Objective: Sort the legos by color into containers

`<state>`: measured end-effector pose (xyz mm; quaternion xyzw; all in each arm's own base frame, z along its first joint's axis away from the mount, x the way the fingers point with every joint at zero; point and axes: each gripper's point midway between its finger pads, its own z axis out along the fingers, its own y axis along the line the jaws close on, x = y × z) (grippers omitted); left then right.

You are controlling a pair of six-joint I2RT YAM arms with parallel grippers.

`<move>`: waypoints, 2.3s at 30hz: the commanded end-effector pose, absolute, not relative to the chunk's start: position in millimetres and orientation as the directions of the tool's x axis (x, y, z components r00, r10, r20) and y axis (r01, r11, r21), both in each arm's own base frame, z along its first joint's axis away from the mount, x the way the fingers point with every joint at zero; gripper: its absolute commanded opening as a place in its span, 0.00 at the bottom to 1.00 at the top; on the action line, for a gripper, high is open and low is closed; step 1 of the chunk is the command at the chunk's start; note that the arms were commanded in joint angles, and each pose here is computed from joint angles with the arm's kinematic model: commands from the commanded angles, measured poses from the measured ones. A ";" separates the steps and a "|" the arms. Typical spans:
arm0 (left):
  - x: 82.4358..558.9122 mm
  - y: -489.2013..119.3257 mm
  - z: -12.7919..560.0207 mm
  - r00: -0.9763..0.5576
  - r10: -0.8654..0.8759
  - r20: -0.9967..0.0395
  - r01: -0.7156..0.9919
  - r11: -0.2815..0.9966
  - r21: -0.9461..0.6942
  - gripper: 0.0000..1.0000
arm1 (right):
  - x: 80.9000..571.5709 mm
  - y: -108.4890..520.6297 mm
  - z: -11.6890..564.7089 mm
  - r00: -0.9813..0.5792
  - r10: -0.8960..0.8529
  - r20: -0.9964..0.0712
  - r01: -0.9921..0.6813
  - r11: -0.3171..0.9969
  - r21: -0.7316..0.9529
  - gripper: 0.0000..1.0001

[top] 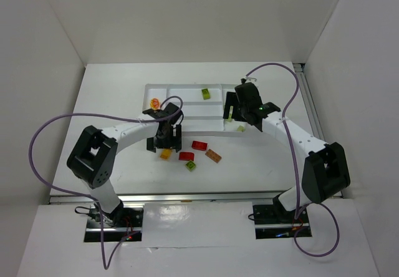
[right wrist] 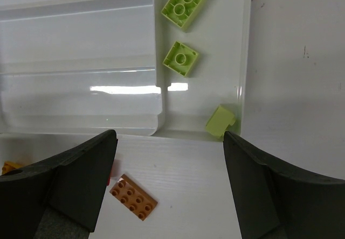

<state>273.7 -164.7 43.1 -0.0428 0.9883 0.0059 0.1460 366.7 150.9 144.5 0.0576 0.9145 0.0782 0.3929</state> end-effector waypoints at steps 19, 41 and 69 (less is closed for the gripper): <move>293.9 -158.1 95.7 -0.917 -0.085 -0.390 -0.056 0.995 -0.085 0.16 | 369.3 149.2 158.8 -0.656 0.170 -0.735 0.053 0.982 0.180 0.87; 448.6 -103.3 142.6 -0.800 -0.263 -0.539 -0.260 0.962 -0.083 0.99 | 362.7 145.8 162.8 -0.650 0.165 -0.741 0.058 0.984 0.168 0.87; 343.7 -139.2 175.7 -0.805 -0.087 -0.587 -0.071 0.996 -0.050 0.90 | 266.8 257.3 41.9 -0.773 -0.387 -0.502 -0.454 0.891 0.012 0.88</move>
